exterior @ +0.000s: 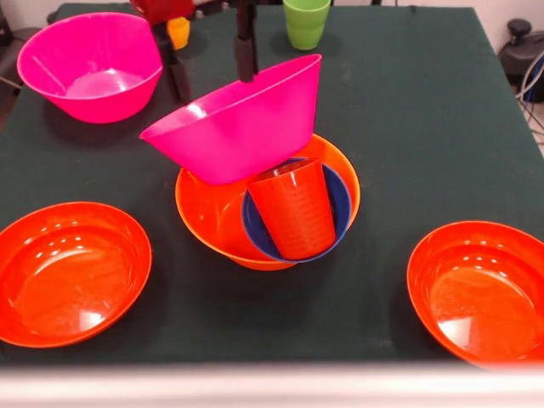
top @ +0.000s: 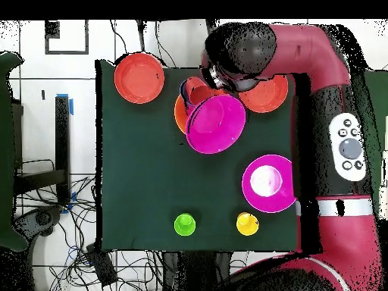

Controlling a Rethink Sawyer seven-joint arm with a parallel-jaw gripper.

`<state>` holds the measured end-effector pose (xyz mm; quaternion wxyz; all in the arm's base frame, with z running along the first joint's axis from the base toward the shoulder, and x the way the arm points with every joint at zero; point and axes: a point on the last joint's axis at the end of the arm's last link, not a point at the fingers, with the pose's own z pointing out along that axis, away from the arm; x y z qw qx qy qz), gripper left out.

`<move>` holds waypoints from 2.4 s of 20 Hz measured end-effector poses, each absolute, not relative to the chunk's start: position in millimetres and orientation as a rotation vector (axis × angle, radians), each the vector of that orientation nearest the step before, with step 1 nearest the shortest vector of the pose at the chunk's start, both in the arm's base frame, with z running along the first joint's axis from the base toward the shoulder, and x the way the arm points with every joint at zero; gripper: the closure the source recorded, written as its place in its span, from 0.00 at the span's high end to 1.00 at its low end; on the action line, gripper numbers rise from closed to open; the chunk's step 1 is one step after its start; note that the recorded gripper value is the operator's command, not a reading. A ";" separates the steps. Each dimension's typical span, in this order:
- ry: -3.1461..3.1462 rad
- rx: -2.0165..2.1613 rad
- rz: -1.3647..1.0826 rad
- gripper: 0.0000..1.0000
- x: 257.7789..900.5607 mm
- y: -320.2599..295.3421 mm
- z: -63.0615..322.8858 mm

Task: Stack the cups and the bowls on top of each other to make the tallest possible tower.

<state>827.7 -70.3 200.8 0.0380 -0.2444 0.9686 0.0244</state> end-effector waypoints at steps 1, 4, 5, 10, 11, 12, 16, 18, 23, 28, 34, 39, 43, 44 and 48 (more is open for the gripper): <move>2.966 -0.755 0.067 1.00 828.5 -67.3 200.0; 2.940 -0.783 0.035 1.00 831.7 -49.4 198.8; 2.938 -0.787 0.030 1.00 831.8 -46.8 198.7; 2.917 -0.825 -0.009 1.00 833.0 -21.3 194.1; 2.909 -0.829 -0.018 1.00 833.7 -14.6 192.4; 2.898 -0.831 -0.026 1.00 834.8 -7.1 190.1; 2.877 -0.828 -0.043 1.00 836.4 9.5 179.1; 2.870 -0.826 -0.047 1.00 836.7 15.8 172.5; 2.860 -0.820 -0.044 1.00 837.0 26.9 144.8; 2.892 -0.813 -0.028 1.00 830.4 24.2 105.3; 2.935 -0.787 -0.003 1.00 823.8 12.7 72.7; 2.960 -0.747 0.005 1.00 820.5 -8.9 60.5; 2.973 -0.712 0.002 1.00 818.8 -29.4 58.2; 2.976 -0.705 0.000 1.00 818.3 -33.6 57.8; 2.991 -0.667 -0.008 1.00 815.3 -57.2 54.7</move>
